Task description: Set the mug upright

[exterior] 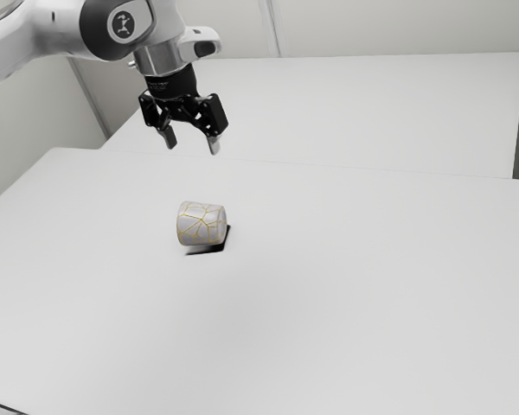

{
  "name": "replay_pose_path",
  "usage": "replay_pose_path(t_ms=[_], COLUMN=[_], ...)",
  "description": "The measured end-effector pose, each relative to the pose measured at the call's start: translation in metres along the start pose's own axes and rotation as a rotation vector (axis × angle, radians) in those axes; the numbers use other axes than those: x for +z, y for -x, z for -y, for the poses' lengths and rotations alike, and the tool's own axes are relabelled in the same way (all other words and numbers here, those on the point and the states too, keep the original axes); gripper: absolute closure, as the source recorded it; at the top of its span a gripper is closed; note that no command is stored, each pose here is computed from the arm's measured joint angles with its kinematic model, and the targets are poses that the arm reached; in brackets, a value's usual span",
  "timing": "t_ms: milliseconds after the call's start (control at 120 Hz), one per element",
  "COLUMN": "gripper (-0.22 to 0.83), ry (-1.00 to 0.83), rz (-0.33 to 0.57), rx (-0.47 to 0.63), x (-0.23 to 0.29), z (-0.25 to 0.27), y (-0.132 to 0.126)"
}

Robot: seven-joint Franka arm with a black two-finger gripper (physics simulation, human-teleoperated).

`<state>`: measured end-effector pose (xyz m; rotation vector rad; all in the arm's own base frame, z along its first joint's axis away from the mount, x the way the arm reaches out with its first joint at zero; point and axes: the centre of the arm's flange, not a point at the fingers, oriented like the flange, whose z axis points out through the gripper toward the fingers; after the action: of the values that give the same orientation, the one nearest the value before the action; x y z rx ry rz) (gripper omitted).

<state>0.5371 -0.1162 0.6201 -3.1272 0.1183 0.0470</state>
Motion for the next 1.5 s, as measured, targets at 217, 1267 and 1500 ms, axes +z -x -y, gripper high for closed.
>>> replay_pose_path(t_ms=[217,1267,1500], gripper=[0.0,0.0,0.0], ry=[-0.002,0.176,0.267], rz=[0.0,0.122,0.071], rx=[-0.008,-0.177,-0.173], x=[0.001,0.141,0.193], z=[0.004,0.208,0.225], y=[-0.002,-0.089,-0.091])
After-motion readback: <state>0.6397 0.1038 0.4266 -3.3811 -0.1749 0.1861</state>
